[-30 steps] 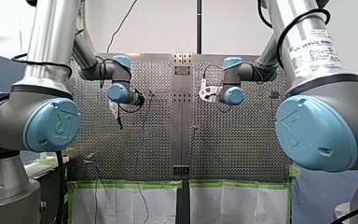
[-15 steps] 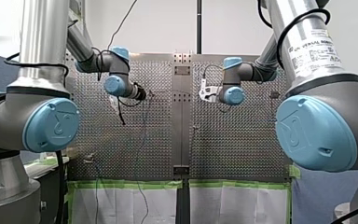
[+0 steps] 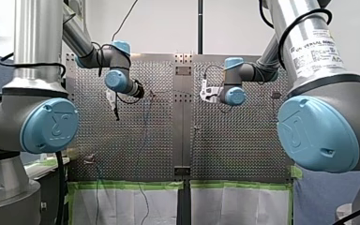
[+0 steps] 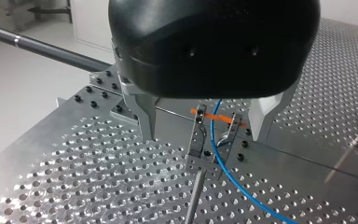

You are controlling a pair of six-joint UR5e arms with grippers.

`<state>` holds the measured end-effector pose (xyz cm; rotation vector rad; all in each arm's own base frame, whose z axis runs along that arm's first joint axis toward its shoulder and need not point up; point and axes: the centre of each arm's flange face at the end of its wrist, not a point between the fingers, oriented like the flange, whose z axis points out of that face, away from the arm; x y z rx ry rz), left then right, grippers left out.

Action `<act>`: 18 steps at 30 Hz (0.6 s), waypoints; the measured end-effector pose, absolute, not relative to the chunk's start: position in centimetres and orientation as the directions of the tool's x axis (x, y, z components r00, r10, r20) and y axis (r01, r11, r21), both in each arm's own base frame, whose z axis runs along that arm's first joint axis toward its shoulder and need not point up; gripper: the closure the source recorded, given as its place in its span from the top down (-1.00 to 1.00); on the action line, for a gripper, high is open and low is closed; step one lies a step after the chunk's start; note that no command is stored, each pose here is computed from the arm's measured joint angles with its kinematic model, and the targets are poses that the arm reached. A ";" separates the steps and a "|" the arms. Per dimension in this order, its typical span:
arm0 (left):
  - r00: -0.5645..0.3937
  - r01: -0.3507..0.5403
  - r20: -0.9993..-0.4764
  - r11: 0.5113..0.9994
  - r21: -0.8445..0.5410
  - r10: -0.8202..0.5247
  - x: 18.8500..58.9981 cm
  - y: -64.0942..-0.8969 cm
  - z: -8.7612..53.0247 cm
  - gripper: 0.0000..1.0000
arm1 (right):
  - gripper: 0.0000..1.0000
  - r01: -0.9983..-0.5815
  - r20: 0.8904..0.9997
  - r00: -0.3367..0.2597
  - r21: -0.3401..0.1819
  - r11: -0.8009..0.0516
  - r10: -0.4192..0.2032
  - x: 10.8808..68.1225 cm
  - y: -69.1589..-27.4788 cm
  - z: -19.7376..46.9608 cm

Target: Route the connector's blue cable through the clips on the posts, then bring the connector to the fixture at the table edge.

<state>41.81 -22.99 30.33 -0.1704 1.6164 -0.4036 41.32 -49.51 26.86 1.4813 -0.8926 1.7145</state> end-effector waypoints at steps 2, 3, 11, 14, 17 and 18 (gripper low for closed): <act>-0.088 0.131 -0.939 0.931 -0.342 -0.332 41.7 -23.1 30.3 1.00 | -1.00 -0.849 0.992 -0.109 -0.059 -0.525 0.064 41.3 -49.5 26.9; -0.085 0.133 -0.942 0.933 -0.335 -0.326 41.7 -23.2 30.4 1.00 | -1.00 -0.849 0.992 -0.109 -0.059 -0.526 0.064 41.3 -49.5 26.9; -0.041 0.203 -0.961 0.940 -0.276 -0.273 41.7 -24.5 30.9 1.00 | -1.00 -0.848 0.992 -0.109 -0.059 -0.526 0.064 41.3 -49.5 26.8; -0.025 0.232 -0.967 0.939 -0.252 -0.254 41.7 -25.0 31.0 1.00 | -1.00 -0.848 0.992 -0.109 -0.059 -0.526 0.063 41.3 -49.5 26.8; -0.021 0.236 -0.973 0.945 -0.227 -0.228 41.8 -25.2 30.6 1.00 | -1.00 -0.848 0.992 -0.108 -0.059 -0.527 0.062 41.4 -49.5 26.8; -0.023 0.235 -0.975 0.947 -0.219 -0.220 41.9 -25.3 30.4 1.00 | -1.00 -0.848 0.992 -0.108 -0.059 -0.527 0.062 41.4 -49.5 26.8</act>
